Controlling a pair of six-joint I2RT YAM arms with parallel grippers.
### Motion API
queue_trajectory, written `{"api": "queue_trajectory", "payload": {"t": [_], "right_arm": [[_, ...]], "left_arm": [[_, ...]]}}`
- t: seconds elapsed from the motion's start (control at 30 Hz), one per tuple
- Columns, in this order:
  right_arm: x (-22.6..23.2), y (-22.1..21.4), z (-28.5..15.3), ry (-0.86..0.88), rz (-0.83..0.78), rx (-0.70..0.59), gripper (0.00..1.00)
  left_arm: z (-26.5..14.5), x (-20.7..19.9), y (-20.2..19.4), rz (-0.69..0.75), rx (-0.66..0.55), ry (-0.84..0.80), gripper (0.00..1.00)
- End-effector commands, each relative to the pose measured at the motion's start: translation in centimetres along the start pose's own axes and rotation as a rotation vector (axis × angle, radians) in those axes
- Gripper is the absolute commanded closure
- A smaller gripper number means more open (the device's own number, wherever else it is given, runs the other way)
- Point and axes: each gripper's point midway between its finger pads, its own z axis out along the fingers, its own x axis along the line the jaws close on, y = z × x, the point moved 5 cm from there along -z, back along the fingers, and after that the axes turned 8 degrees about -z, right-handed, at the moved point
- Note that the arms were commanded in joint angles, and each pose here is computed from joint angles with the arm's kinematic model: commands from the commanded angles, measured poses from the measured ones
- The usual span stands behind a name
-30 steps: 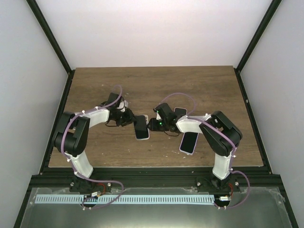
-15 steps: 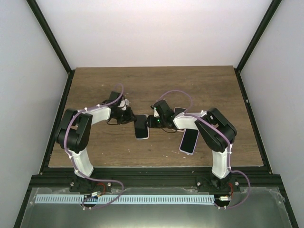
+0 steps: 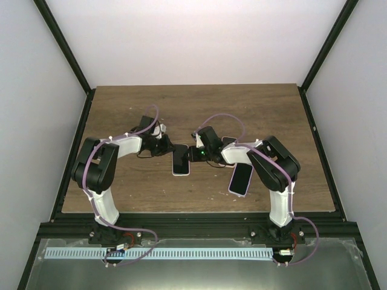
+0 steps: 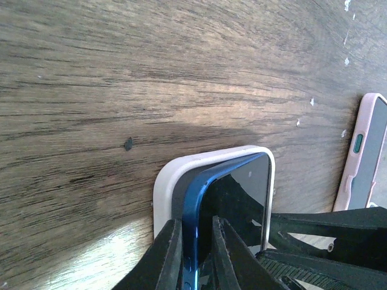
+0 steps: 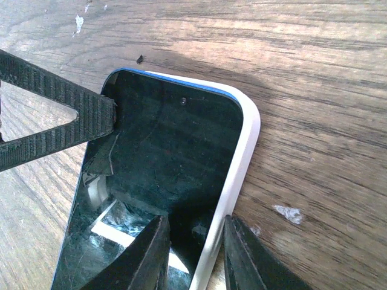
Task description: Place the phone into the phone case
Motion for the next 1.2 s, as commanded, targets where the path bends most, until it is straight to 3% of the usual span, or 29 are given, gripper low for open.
{"api": "queue_trajectory", "payload": {"t": [0.0,0.27,0.47,0.9,1.17], "right_arm": [[1.6,0.8,0.5,0.091,-0.069,-0.045,0.74],[2.5,1.4,-0.2,0.128,-0.115,-0.069,0.73],[2.2,0.8,-1.0,0.108,-0.055,-0.028,0.71],[0.5,-3.8,-2.7,0.09,0.109,0.067,0.64],[0.6,-4.0,-3.5,0.094,0.151,0.058,0.6]], "left_arm": [[1.5,-1.2,-1.8,0.035,0.085,-0.034,0.86],[1.4,-0.7,-2.7,0.008,0.097,-0.017,0.84],[0.7,0.4,-4.2,-0.042,0.103,0.01,0.83],[-2.3,-0.8,-3.6,-0.01,0.041,0.073,0.55],[-2.2,0.0,-5.7,-0.02,0.099,0.016,0.61]]}}
